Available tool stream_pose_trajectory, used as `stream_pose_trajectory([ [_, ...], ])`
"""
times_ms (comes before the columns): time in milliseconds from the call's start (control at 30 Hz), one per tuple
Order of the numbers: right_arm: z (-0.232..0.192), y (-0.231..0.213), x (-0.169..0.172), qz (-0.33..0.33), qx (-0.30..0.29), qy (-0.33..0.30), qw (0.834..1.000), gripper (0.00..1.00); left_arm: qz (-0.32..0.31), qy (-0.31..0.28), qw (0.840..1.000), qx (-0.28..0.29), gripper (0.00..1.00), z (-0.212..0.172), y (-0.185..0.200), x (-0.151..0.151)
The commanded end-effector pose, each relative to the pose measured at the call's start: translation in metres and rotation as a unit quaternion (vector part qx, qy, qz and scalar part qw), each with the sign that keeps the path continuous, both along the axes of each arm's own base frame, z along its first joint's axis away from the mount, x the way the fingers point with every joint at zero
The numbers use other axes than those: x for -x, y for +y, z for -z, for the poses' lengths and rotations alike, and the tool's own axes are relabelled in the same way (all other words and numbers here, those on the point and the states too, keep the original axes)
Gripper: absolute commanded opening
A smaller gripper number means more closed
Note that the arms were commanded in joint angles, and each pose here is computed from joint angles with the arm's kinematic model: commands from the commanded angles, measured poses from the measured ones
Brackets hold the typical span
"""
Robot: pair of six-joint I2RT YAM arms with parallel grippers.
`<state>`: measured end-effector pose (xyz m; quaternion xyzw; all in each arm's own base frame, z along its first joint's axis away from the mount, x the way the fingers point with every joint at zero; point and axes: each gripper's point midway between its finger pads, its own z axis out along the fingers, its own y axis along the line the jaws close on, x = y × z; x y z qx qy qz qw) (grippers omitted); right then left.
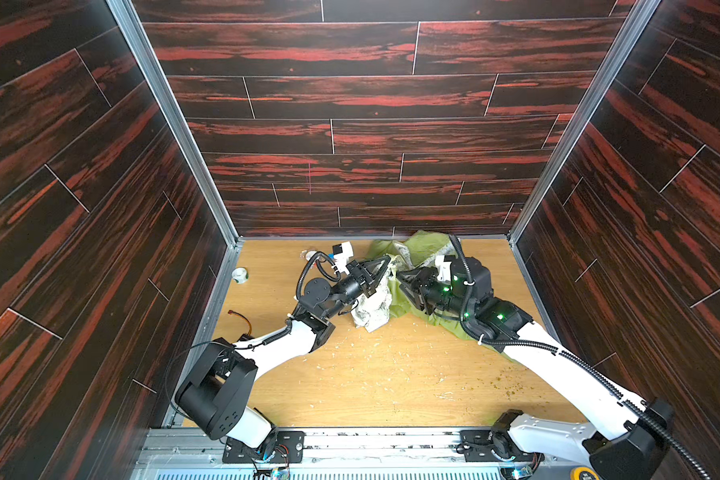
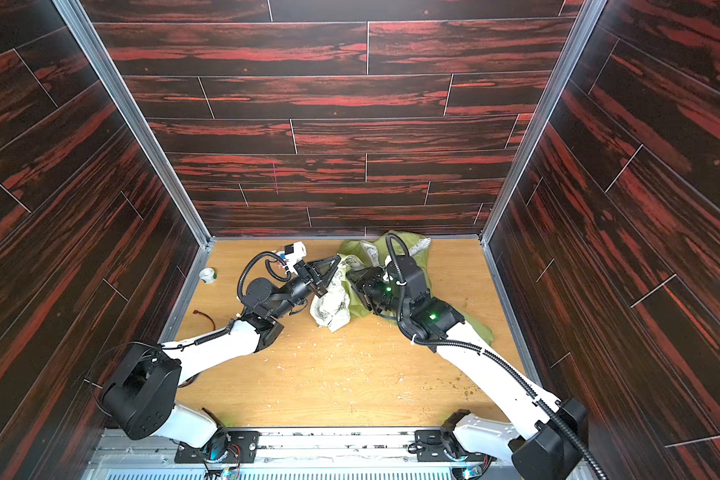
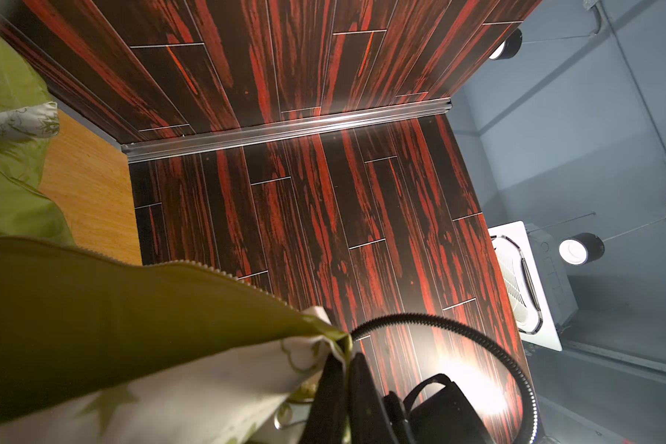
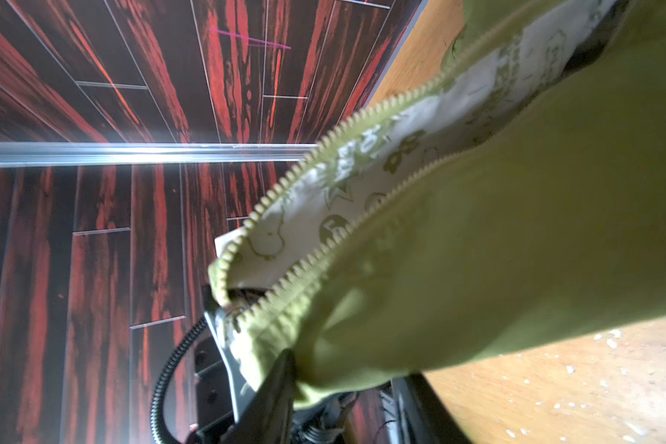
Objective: Zip up the jacket
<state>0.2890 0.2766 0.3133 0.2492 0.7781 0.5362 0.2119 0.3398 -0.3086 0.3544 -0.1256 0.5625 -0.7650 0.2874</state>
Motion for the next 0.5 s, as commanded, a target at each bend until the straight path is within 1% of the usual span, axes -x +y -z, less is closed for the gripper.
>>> stream_pose_trajectory([
  [0, -0.012, -0.007, 0.01, 0.006, -0.026, 0.0, 1.0, 0.58, -0.001, -0.029, 0.999, 0.027, 0.0, -0.018, 0.005, 0.008],
  [167, -0.012, -0.017, 0.016, 0.016, -0.015, -0.004, 1.0, 0.89, -0.003, -0.031, 0.999, 0.028, 0.0, -0.019, 0.006, 0.008],
  [200, -0.012, -0.019, 0.016, 0.017, -0.011, -0.008, 1.0, 0.98, -0.002, -0.029, 0.999, 0.027, 0.0, -0.017, 0.005, 0.008],
  [267, -0.013, -0.019, 0.016, 0.014, -0.006, -0.018, 1.0, 0.99, -0.002, -0.03, 0.999, 0.027, 0.0, -0.018, 0.005, 0.008],
  [300, -0.015, -0.018, 0.016, 0.011, -0.006, -0.02, 1.0, 0.98, -0.002, -0.029, 0.999, 0.027, 0.0, -0.018, 0.004, 0.007],
  [333, -0.016, -0.017, 0.016, 0.009, -0.008, -0.021, 1.0, 0.93, -0.003, -0.031, 0.999, 0.027, 0.0, -0.018, 0.005, 0.007],
  [367, -0.017, -0.014, 0.015, 0.005, -0.014, -0.024, 1.0, 0.83, -0.003, -0.031, 0.999, 0.026, 0.0, -0.018, 0.004, 0.007],
  [433, -0.022, -0.01, 0.014, 0.002, -0.037, -0.029, 0.999, 0.57, -0.004, -0.033, 0.999, 0.025, 0.0, -0.018, 0.004, 0.006],
  [467, -0.025, -0.007, 0.012, 0.0, -0.051, -0.035, 0.998, 0.52, -0.005, -0.034, 0.999, 0.025, 0.0, -0.018, 0.004, 0.006],
])
